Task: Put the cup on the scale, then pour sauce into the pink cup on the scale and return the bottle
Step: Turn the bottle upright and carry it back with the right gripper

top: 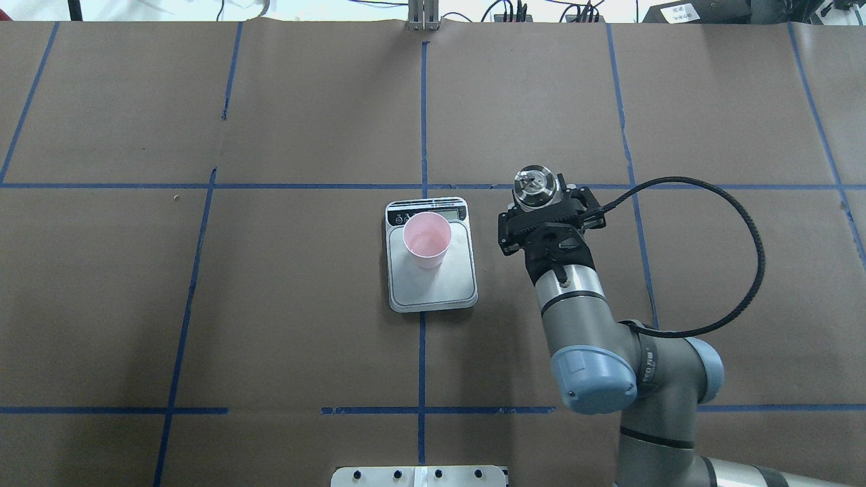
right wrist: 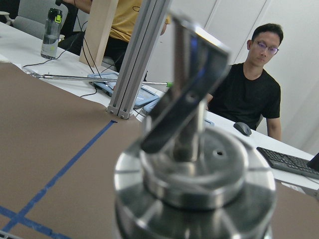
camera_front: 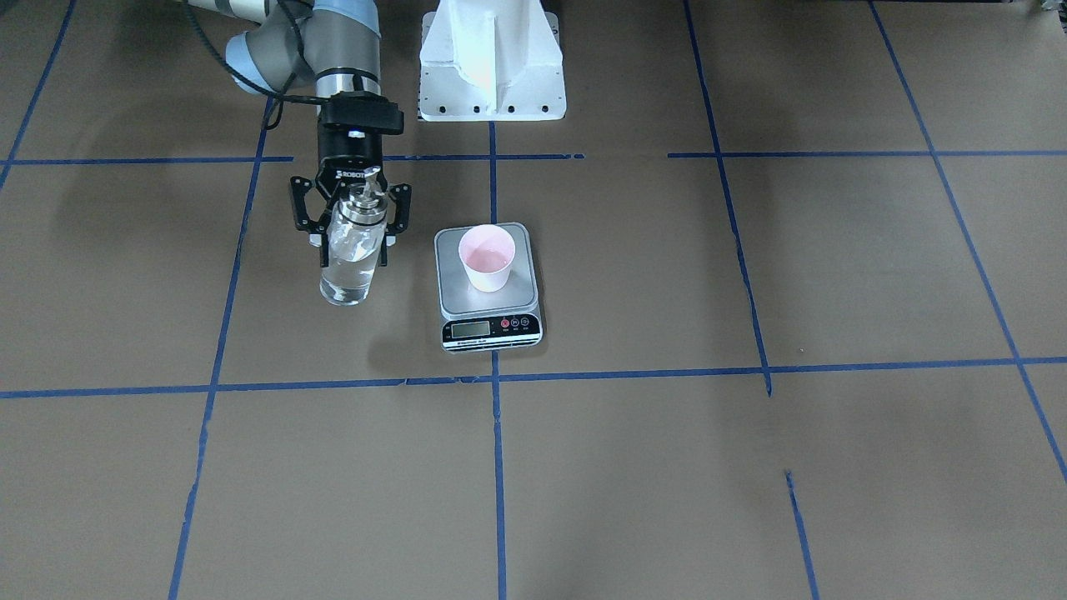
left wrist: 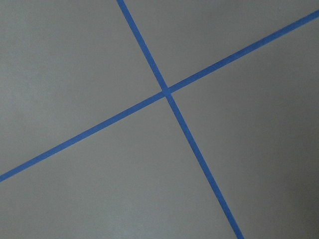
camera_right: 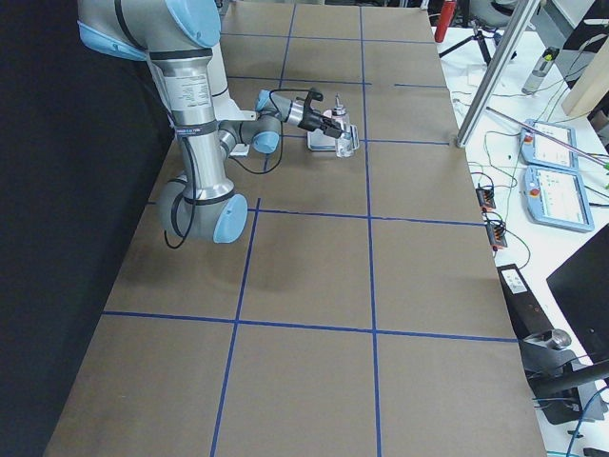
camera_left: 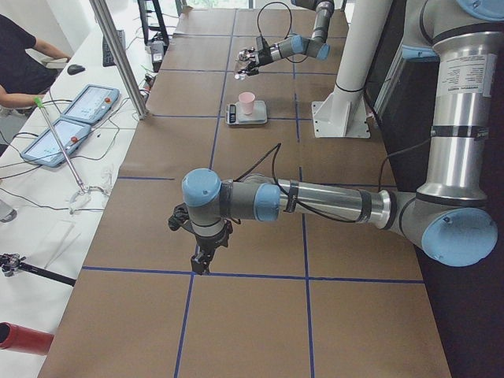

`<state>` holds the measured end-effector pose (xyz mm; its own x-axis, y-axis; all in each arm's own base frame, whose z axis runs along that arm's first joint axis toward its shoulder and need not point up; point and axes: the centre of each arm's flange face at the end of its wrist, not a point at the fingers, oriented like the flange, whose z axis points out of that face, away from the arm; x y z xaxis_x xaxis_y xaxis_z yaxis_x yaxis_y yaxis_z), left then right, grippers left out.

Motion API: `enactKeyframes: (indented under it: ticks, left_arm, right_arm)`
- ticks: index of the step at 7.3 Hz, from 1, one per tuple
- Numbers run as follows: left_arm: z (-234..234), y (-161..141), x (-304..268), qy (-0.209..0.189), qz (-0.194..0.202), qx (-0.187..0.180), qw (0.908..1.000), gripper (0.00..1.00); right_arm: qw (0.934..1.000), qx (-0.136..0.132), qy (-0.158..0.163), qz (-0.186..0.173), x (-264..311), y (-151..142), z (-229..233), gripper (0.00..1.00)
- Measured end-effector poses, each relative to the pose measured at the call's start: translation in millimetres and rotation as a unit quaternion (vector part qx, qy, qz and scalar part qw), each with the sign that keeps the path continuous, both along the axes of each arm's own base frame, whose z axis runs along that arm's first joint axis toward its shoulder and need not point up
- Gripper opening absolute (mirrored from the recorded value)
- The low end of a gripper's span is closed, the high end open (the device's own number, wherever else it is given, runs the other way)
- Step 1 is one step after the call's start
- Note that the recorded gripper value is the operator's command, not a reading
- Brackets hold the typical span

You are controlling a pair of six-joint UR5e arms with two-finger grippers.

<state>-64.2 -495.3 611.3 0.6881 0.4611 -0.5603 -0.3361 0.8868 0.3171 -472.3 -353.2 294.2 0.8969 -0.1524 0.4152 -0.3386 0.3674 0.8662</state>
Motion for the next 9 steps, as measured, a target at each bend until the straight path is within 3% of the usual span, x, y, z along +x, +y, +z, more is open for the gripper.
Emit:
enactKeyframes:
  ticks: [3, 6, 8, 9]
  left_arm:
    - [-10.1, -0.2, -0.5, -0.002, -0.001, 0.010, 0.9999, 1.00]
    - [-14.8, -0.5, -0.6, -0.003, -0.001, 0.014, 0.9999, 1.00]
    - [-17.8, -0.5, -0.6, -0.003, -0.007, 0.013, 0.9999, 1.00]
    - [-19.5, -0.4, -0.7, -0.003, -0.010, 0.012, 0.9999, 1.00]
  right_arm:
    - [0.9964, -0.058, -0.061, 0.006, 44.1, -6.5, 40.9, 0.00]
    - [0.9915, -0.104, -0.072, 0.031, 81.5, -13.5, 93.2, 0.00]
    - [0.9837, -0.137, -0.107, 0.047, 97.5, -27.7, 104.7, 0.00]
    - [0.9767, -0.154, -0.137, 0.058, 99.2, -30.2, 109.0, 0.00]
